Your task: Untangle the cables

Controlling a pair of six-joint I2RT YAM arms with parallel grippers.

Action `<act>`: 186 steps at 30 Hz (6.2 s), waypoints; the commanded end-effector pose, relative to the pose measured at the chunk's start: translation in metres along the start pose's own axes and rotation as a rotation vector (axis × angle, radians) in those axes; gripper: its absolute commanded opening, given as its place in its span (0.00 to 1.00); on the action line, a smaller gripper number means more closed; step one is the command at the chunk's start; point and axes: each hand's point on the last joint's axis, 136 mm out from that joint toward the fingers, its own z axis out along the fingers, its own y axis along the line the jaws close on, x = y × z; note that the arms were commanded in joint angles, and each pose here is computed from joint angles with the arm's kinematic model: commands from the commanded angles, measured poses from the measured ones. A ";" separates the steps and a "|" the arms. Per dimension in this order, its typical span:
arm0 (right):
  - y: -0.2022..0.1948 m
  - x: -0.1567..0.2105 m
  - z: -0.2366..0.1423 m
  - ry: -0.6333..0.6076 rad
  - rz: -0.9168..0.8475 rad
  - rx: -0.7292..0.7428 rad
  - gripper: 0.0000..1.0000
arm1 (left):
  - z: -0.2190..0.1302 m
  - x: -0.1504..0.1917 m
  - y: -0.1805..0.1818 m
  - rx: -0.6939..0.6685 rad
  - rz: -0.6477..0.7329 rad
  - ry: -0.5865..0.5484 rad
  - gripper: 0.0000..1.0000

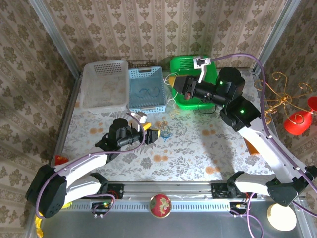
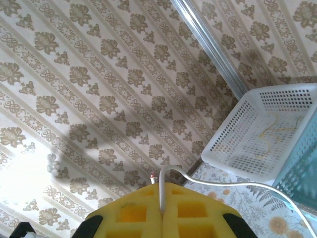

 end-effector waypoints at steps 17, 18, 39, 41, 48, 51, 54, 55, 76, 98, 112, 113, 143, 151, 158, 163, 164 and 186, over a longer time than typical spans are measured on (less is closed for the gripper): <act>0.054 -0.005 -0.006 -0.031 -0.022 -0.140 0.00 | 0.003 -0.003 -0.009 0.098 -0.024 -0.027 0.83; 0.055 -0.005 -0.005 -0.029 -0.022 -0.144 0.00 | 0.003 -0.004 -0.009 0.102 -0.026 -0.031 0.83; 0.080 -0.006 0.000 -0.024 -0.026 -0.211 0.00 | 0.011 -0.018 -0.021 0.200 -0.045 -0.055 0.84; 0.081 -0.003 0.002 -0.017 -0.022 -0.218 0.00 | 0.013 -0.024 -0.023 0.214 -0.045 -0.073 0.82; 0.074 -0.001 0.002 -0.027 -0.038 -0.183 0.00 | 0.023 -0.029 -0.031 0.308 -0.069 -0.086 0.08; 0.068 -0.011 -0.004 -0.056 -0.062 -0.146 0.00 | 0.026 -0.023 -0.026 0.303 -0.096 -0.077 0.00; 0.057 -0.029 -0.014 -0.101 -0.076 -0.103 0.00 | 0.026 -0.017 -0.017 0.267 -0.117 -0.081 0.00; 0.053 -0.037 -0.018 -0.117 -0.085 -0.086 0.00 | 0.026 -0.013 -0.014 0.257 -0.124 -0.075 0.00; 0.032 -0.190 -0.075 -0.402 -0.210 0.109 0.00 | -0.002 0.006 0.035 0.041 -0.168 -0.075 0.00; -0.197 -0.103 0.000 -0.212 -0.053 0.515 0.00 | -0.048 -0.076 0.031 -0.080 -0.120 -0.205 0.00; -0.309 -0.059 0.030 -0.084 -0.053 0.730 0.08 | -0.078 -0.116 0.038 -0.154 -0.118 -0.308 0.00; -0.316 -0.055 0.031 -0.071 -0.053 0.744 0.18 | -0.079 -0.118 0.038 -0.153 -0.118 -0.310 0.00; -0.057 0.109 0.047 0.105 -0.097 0.014 0.58 | -0.070 -0.102 0.038 -0.113 -0.272 -0.268 0.00; -0.059 0.142 0.053 0.126 -0.099 -0.074 0.56 | -0.062 -0.109 0.021 0.012 -0.423 -0.274 0.00; -0.053 0.145 0.067 0.146 -0.099 -0.146 0.53 | -0.051 -0.107 0.002 0.074 -0.451 -0.231 0.00; -0.060 0.150 0.078 0.161 -0.081 -0.146 0.49 | -0.047 -0.106 -0.009 0.095 -0.444 -0.213 0.00; -0.061 0.151 0.079 0.162 -0.079 -0.142 0.48 | -0.047 -0.106 -0.010 0.097 -0.443 -0.212 0.00; -0.097 0.139 0.070 0.115 -0.067 -0.032 0.28 | -0.053 -0.111 -0.018 0.111 -0.420 -0.227 0.00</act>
